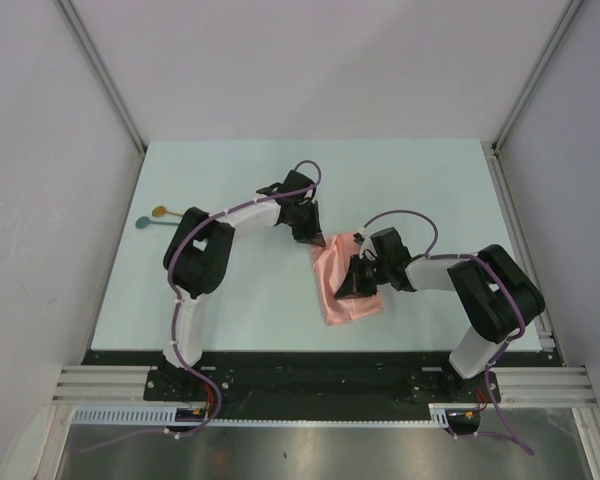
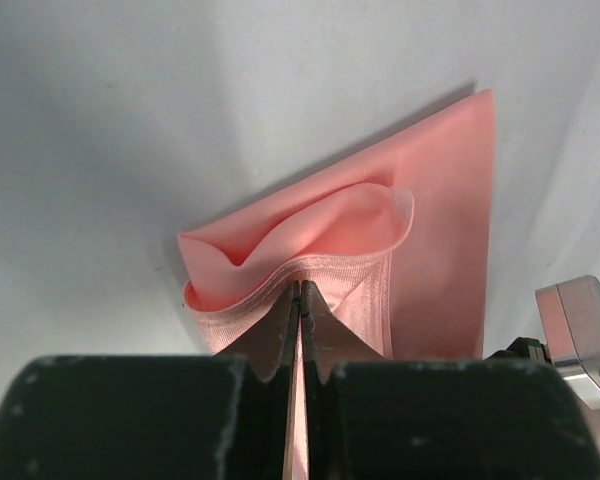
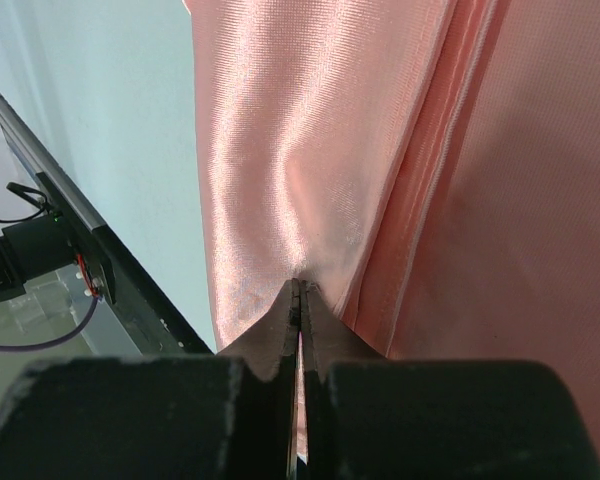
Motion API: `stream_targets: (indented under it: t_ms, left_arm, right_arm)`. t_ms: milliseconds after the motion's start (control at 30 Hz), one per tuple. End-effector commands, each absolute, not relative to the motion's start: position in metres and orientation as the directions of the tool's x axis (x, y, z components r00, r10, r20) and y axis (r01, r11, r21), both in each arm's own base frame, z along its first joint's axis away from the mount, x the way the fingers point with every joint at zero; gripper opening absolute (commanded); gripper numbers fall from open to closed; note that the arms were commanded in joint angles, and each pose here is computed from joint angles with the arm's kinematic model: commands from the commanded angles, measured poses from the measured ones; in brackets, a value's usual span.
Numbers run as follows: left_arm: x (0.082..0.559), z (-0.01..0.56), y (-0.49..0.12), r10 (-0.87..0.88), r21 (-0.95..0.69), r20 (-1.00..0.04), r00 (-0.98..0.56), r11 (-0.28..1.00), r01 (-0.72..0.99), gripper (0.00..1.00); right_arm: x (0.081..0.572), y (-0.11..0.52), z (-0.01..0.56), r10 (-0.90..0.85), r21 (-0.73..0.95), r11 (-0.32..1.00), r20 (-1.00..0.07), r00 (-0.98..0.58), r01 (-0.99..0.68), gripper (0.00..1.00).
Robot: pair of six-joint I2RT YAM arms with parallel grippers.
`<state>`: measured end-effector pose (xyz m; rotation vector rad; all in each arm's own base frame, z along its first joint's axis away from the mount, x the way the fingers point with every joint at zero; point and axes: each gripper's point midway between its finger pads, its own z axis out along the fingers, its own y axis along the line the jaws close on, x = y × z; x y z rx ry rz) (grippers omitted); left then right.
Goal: Fold the napkin into a case and place the utensils inside
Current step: Smooth out the 2/3-rectangle-folded napkin at the center of the board.
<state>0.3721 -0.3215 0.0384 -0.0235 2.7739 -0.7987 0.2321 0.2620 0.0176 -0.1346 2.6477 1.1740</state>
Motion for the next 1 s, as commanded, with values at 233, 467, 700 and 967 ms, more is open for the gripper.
stream_targets:
  t_ms: [233,467,700,967]
  left_arm:
    - [0.384,0.051,-0.345,-0.089,-0.575,-0.266,-0.960,0.814,0.084,0.04]
    - [0.384,0.045,-0.342,-0.107,-0.563,-0.256,-0.961,0.824,0.058,0.05]
    - [0.388,0.046,-0.340,-0.114,-0.557,-0.266,-0.957,0.829,0.056,0.05]
    - [0.387,0.044,-0.341,-0.108,-0.557,-0.262,-0.959,0.829,0.059,0.05]
  right_arm:
    - [0.251,0.255,0.023,0.068,0.708,0.687,-0.289,-0.955,-0.165,0.00]
    - [0.296,0.253,0.055,0.114,0.719,0.667,-0.355,-0.928,-0.193,0.03]
    - [0.337,0.262,0.059,0.119,0.724,0.653,-0.388,-0.914,-0.222,0.02]
    - [0.372,0.266,0.053,0.166,0.760,0.620,-0.371,-0.914,-0.195,0.00]
